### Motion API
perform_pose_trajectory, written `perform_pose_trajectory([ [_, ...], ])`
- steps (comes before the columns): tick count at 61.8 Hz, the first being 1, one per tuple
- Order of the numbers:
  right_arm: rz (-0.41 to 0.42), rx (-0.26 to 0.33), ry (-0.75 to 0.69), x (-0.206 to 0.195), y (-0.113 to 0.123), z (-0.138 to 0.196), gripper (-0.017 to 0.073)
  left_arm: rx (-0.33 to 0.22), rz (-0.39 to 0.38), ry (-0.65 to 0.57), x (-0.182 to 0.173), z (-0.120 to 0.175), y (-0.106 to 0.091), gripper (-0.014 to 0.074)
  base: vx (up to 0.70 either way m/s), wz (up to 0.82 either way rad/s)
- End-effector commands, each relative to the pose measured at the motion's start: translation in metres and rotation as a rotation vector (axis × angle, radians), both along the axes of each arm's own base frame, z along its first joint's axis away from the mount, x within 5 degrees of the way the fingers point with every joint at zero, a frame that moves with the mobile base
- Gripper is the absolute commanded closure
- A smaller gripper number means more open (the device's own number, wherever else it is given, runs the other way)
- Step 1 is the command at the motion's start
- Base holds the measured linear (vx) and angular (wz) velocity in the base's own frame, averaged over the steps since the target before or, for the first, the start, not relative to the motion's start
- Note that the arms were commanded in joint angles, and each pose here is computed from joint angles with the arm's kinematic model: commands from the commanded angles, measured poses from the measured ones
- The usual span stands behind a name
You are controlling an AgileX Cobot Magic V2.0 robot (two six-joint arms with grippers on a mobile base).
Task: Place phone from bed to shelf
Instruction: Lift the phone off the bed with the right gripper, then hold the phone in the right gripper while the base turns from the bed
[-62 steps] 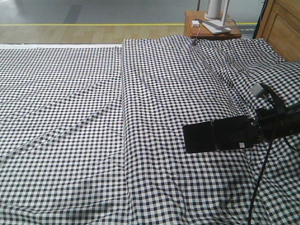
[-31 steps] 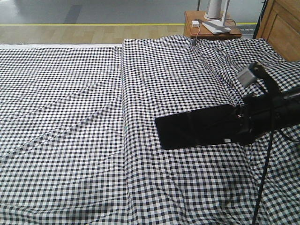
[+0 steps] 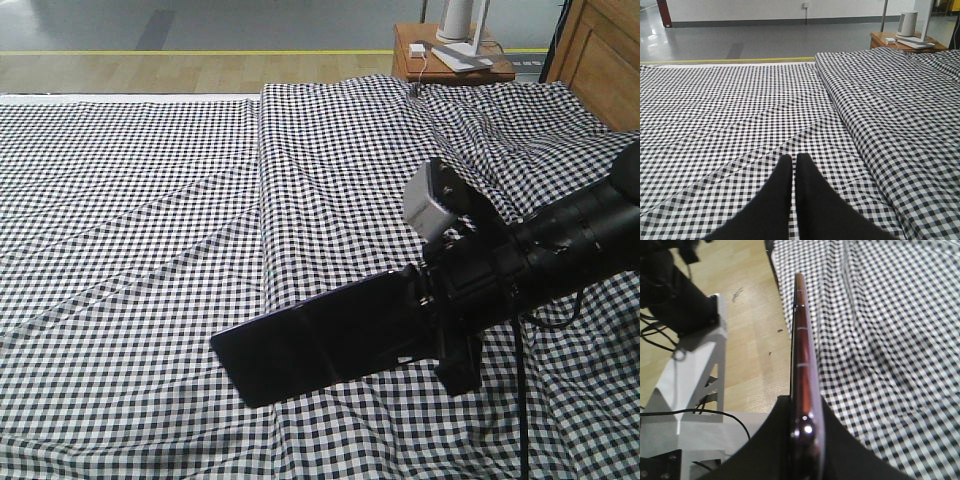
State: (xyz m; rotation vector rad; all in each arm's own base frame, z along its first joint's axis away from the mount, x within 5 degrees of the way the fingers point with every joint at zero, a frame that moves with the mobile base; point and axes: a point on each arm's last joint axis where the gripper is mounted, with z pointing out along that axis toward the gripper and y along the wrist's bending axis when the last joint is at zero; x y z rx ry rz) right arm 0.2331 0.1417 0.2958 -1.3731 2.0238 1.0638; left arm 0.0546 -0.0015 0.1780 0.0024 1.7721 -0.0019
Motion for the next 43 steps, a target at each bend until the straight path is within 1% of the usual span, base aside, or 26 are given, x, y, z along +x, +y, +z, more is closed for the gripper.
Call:
perform_pose_trajectory([
  [1, 0.084, 0.131, -0.001, -0.020, 0.011, 0.029, 0.0561, -0.012, 0.009, -0.076, 0.001, 0.006, 0.001, 0.0593, 0.00, 0.00],
  [9, 0.122, 0.141, -0.018, -0.030, 0.017, 0.035, 0.0561, -0.012, 0.009, -0.076, 0.001, 0.006, 0.001, 0.0593, 0.00, 0.00],
  [22, 0.119, 0.158, -0.035, -0.033, 0.016, 0.041, 0.0561, -0.012, 0.009, -0.076, 0.001, 0.006, 0.001, 0.0593, 0.00, 0.00],
  [43, 0.119, 0.156, -0.036, -0.033, 0.016, 0.041, 0.0561, -0.012, 0.009, -0.076, 0.001, 0.006, 0.001, 0.0593, 0.00, 0.00],
])
